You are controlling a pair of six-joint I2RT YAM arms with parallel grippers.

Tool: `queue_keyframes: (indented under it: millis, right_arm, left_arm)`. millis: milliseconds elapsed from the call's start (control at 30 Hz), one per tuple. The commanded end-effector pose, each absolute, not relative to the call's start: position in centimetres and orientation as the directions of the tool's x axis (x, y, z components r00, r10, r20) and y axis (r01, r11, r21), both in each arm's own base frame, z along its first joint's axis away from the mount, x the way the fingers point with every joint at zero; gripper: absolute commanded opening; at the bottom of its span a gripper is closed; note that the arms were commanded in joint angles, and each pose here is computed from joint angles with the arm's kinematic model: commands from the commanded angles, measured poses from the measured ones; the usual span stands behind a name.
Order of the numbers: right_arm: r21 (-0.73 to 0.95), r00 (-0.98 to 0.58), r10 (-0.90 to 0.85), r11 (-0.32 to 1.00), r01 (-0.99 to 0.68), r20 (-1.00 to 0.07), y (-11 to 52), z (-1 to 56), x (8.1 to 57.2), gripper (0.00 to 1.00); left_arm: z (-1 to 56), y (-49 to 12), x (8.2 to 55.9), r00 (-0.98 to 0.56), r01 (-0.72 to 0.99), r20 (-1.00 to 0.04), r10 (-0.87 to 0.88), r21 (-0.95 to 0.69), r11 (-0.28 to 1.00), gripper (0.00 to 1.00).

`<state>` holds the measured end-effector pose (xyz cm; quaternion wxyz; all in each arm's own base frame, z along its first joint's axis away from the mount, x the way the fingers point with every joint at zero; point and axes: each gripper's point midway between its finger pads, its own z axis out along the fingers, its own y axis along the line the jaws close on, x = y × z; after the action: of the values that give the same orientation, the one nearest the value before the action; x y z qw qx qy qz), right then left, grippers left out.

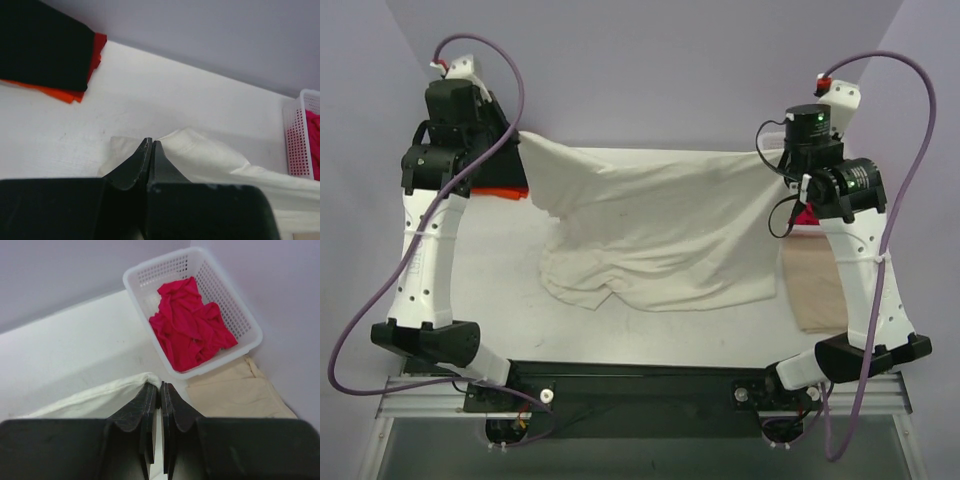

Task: Fold and stack the t-shirts
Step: Flatten out the tshirt

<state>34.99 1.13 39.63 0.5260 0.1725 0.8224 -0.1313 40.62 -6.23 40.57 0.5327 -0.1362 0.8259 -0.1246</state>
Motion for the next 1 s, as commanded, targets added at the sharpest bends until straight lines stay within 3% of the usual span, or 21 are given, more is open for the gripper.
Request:
queue_keyframes:
  millis: [0, 400, 767, 967]
  right_arm:
    - [-0.043, -0.313, 0.125, 0.877, 0.478, -0.942, -1.1, 43.2, 33.3, 0.0]
    - [0.009, -0.24, 0.127, 0.898, 0.44, -0.962, -1.0, 45.9, 32.5, 0.0]
    - [0.076, -0.188, 0.157, 0.923, 0.376, -0.97, 0.4, 47.9, 36.5, 0.0]
    - [0.124, -0.093, 0.165, 0.931, 0.344, -0.982, -0.3, 51.4, 33.0, 0.0]
  left_arm:
    - [45.2, -5.4, 40.8, -0.299, -0.048, -0.897, -0.326, -0.327, 0.944, 0.0]
    - [57.6, -2.6, 39.6, 0.043, 0.026, -0.937, -0.346, -0.345, 0.938, 0.0]
    - [65.0, -1.9, 40.7, 0.282, 0.211, -0.807, -0.518, -0.475, 0.854, 0.0]
    - [68.6, -1.9, 37.3, 0.351, 0.267, -0.794, -0.496, -0.423, 0.866, 0.0]
